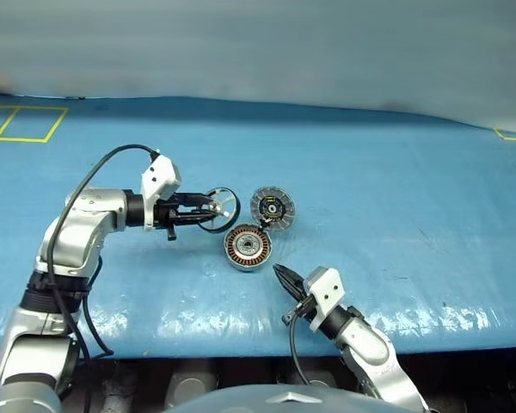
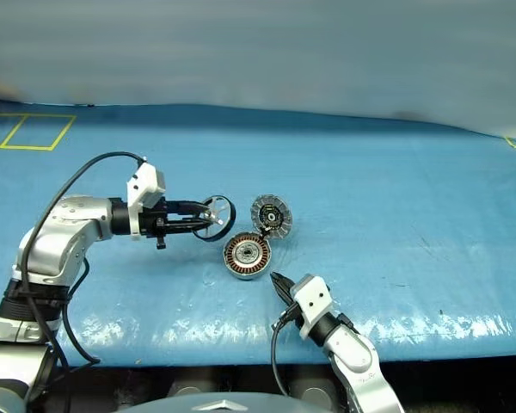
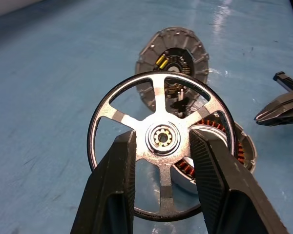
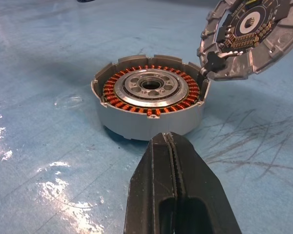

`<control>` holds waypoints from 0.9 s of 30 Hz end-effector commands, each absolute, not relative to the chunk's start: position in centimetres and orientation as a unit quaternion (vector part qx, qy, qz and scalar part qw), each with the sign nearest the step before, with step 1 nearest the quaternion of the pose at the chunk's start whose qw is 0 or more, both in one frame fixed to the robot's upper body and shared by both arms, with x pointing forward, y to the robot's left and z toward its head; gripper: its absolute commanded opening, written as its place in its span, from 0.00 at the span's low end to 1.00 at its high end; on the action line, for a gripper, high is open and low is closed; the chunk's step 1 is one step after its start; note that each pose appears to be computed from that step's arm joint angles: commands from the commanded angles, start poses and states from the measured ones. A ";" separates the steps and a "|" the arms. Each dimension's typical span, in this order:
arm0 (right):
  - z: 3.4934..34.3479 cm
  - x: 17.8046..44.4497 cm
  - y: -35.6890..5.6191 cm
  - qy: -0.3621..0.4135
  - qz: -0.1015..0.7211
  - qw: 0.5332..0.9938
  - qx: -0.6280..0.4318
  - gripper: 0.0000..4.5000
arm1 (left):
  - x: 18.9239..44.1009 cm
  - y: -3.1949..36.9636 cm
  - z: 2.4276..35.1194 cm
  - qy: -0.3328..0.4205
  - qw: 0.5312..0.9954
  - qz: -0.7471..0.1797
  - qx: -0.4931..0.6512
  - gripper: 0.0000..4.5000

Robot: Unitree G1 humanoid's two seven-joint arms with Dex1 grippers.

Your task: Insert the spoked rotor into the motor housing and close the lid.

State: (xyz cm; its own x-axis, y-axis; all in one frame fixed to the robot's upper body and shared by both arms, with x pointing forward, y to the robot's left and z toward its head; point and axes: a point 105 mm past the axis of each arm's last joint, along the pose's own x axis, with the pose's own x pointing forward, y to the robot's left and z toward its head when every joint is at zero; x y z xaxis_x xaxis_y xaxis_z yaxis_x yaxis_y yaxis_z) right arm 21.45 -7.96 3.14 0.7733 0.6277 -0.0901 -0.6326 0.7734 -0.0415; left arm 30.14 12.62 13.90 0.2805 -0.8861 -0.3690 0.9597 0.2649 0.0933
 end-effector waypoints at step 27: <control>3.2 21.5 -8.0 0.023 0.329 0.943 -0.047 0.00 | 30.5 8.0 11.3 0.125 0.688 -0.658 0.280 0.29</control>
State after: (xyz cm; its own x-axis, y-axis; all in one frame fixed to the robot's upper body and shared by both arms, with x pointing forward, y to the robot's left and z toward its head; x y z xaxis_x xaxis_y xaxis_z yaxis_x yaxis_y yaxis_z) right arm 21.45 -8.22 2.44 0.7818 0.6136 -0.1106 -0.6217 0.7807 -0.0637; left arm 30.27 7.98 10.73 0.0897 -0.8323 -0.5471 0.9812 -0.0205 0.1920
